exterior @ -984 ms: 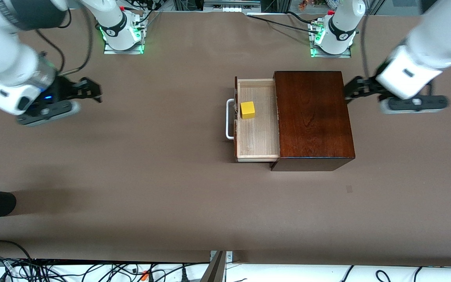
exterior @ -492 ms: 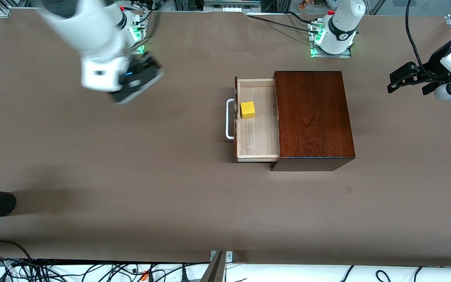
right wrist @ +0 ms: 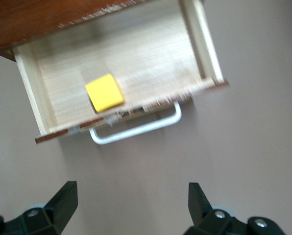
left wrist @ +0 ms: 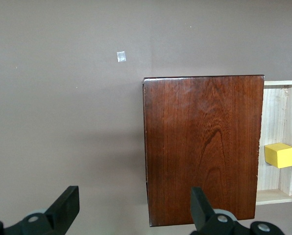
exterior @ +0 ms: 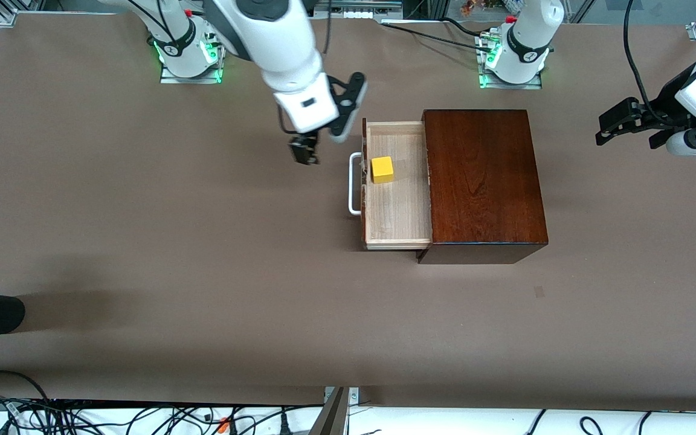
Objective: Open drawer, take yellow block, close drawer
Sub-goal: 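Move the right gripper over the open drawer to the yellow cube, then lower the right gripper and grasp the yellow cube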
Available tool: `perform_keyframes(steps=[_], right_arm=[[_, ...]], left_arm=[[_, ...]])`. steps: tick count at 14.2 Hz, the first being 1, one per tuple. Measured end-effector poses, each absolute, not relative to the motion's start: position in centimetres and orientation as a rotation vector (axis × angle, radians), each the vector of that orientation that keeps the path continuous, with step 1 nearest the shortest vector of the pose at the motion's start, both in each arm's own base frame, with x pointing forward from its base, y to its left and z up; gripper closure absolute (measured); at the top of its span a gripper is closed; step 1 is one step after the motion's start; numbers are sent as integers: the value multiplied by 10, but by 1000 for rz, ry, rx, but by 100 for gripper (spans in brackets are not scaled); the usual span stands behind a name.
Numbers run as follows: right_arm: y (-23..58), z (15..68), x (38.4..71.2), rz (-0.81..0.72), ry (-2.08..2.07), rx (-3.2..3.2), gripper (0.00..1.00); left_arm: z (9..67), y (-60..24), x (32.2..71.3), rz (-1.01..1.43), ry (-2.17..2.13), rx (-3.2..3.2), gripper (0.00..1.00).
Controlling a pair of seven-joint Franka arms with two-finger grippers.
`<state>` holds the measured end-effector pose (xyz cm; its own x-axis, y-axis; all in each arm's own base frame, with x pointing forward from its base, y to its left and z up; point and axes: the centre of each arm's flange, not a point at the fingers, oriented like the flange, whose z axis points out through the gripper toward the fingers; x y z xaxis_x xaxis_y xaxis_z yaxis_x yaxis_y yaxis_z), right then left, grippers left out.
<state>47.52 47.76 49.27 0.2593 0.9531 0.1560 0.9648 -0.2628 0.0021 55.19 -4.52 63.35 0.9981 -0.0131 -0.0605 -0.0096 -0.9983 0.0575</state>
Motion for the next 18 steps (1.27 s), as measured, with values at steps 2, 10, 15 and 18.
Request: perform_keyframes(steps=[2, 10, 15, 18], right_arm=[[500, 481, 467, -209, -1953, -2329, 0], [581, 421, 445, -132, -2189, -2163, 0], [587, 387, 445, -82, -2267, -2133, 0], [596, 357, 445, -76, -2294, -2124, 0]], left_arm=[[632, -47, 552, -97, -52, 3082, 0], [623, -44, 552, -124, -158, 3085, 0], [622, -42, 553, -128, -152, 3085, 0], [620, -41, 554, -133, -148, 3085, 0]])
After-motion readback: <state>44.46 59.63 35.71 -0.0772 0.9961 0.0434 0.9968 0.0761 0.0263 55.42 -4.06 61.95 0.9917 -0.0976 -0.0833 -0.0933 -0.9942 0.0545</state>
